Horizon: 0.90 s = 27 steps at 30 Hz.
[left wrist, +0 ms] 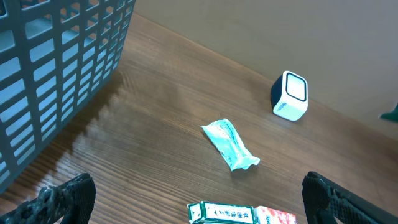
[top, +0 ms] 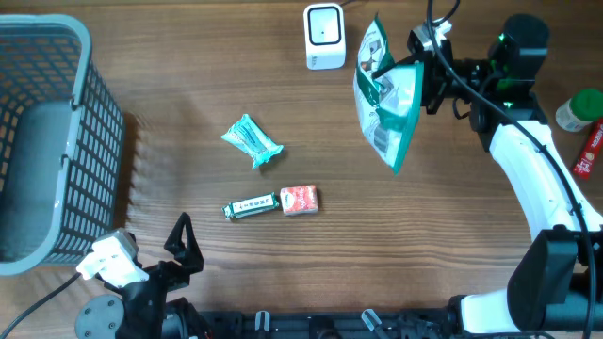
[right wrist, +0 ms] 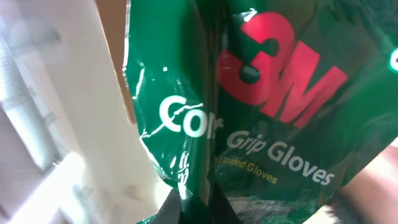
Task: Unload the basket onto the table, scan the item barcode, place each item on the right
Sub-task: 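Hold the gloves pack under the scanner, turning it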
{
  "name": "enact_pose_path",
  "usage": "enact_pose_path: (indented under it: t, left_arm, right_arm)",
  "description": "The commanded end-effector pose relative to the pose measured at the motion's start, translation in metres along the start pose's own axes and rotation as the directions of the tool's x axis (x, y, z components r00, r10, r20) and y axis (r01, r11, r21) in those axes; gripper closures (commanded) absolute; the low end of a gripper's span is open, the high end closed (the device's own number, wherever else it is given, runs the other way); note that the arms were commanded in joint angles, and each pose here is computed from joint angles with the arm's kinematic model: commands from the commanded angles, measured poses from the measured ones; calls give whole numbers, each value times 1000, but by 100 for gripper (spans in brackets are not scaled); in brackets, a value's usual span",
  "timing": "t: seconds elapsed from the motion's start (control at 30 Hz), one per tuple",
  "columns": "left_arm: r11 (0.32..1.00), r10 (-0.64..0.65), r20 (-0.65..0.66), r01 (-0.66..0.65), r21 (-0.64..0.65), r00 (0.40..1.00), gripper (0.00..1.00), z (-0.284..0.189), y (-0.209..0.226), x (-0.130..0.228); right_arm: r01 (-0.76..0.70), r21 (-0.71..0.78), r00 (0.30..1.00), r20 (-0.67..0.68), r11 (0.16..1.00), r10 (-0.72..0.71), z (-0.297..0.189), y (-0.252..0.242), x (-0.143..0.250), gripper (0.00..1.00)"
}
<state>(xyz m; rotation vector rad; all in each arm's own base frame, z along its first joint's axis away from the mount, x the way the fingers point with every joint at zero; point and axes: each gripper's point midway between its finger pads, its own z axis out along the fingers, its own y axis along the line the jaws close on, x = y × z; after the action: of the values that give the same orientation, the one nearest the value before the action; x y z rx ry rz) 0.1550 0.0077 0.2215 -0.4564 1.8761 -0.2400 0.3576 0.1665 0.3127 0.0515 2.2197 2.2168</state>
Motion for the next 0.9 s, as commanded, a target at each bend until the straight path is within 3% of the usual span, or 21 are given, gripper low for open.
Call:
enact_pose_path:
  t: [0.0, 0.17, 0.23, 0.33, 0.4, 0.47, 0.53, 0.6, 0.67, 0.73, 0.87]
  left_arm:
    - [1000, -6, -2, 6, 6, 1000, 0, 0, -1, 1]
    - [1000, -6, -2, 6, 6, 1000, 0, 0, -1, 1]
    - [1000, -6, -2, 6, 6, 1000, 0, 0, -1, 1]
    - [1000, -6, -2, 6, 6, 1000, 0, 0, -1, 1]
    - [1000, -6, -2, 6, 6, 1000, 0, 0, -1, 1]
    - [1000, -6, -2, 6, 6, 1000, 0, 0, -1, 1]
    - [1000, -6, -2, 6, 6, 1000, 0, 0, -1, 1]
    - [1000, -6, -2, 6, 6, 1000, 0, 0, -1, 1]
    - [1000, -6, -2, 6, 6, 1000, 0, 0, -1, 1]
    - [1000, -6, -2, 6, 6, 1000, 0, 0, -1, 1]
    - [1000, -6, -2, 6, 6, 1000, 0, 0, -1, 1]
  right_arm:
    - [413, -8, 911, -15, 911, -413, 2, -4, 0, 96]
    - [294, 163, 915, 238, 942, -327, 10, -25, -49, 96]
    - [113, 303, 894, 385, 946, -230, -5, -65, -71, 96]
    - [-252, 509, 784, 606, 823, -135, -52, -136, -79, 96]
    - [-388, 561, 716, 683, 732, -144, -77, -155, -73, 96]
    - [-463, 538, 648, 748, 705, -144, -89, -156, -75, 96]
    - [-527, 491, 562, 814, 693, -148, -97, -154, -82, 95]
    - [-597, 408, 429, 890, 691, -154, -106, -155, -92, 95]
    - [-598, 401, 343, 911, 694, -231, -111, -152, -107, 95]
    - [-577, 423, 303, 905, 699, -298, -103, -148, -127, 95]
    - [-547, 477, 335, 878, 687, -342, -69, -152, -189, 95]
